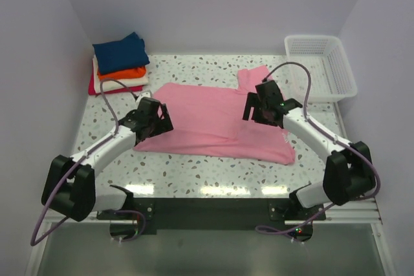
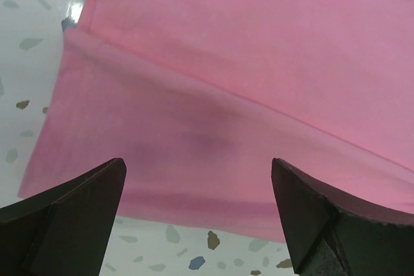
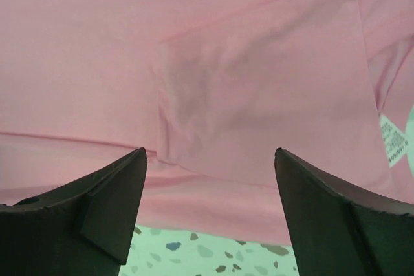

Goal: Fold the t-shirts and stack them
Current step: Fold the tshirt

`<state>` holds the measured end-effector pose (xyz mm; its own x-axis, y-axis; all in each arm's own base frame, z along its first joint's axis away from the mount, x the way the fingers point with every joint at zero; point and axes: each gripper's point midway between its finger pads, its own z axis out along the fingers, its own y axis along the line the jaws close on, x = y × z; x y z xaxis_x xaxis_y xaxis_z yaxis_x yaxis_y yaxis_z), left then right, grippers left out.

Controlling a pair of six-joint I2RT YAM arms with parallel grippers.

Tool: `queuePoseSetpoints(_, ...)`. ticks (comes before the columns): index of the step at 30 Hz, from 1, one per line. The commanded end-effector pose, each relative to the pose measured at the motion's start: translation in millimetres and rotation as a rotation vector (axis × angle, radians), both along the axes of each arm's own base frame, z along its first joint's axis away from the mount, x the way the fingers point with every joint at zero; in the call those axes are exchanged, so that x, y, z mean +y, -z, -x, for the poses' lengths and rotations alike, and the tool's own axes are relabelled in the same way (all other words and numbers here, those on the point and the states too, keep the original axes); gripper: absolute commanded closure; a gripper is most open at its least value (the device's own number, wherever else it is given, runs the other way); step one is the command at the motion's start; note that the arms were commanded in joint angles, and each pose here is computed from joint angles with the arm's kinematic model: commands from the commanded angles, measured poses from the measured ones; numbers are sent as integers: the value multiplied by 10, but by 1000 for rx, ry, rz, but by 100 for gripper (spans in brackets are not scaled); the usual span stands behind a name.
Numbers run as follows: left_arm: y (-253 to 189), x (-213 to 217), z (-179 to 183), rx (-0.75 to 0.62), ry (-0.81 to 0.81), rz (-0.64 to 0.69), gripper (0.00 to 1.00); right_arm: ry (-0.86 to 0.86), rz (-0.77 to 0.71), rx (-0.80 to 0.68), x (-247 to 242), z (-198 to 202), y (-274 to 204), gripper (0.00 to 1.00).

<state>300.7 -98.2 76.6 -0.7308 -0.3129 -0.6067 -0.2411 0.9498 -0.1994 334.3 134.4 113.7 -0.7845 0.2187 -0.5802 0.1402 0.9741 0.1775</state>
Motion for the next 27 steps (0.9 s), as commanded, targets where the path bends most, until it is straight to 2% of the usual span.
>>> queuePoseSetpoints(1, 148, 127, 23, -17, -142, 7, 0, 86, -15, 66, -195, 331, 307, 14)
queuePoseSetpoints(4, 272, 53, 28, 3, -127, 39, 0, 135, -31, 78, -310, 451, 415, 10)
queuePoseSetpoints(8, 527, 56, 121, 63, -131, 33, 0, 169, -86, 125, -343, 585, 621, 10)
queuePoseSetpoints(16, 831, 271, 494, 116, -293, 41, 2, 287, -107, 273, -539, 913, 1064, 11)
queuePoseSetpoints(22, 896, 381, 870, 164, -400, 83, 7, 379, -49, 337, -776, 1289, 1121, 11)
queuePoseSetpoints(27, 815, 455, 1120, 164, -446, 120, 10, 408, -52, 296, -892, 1466, 932, 11)
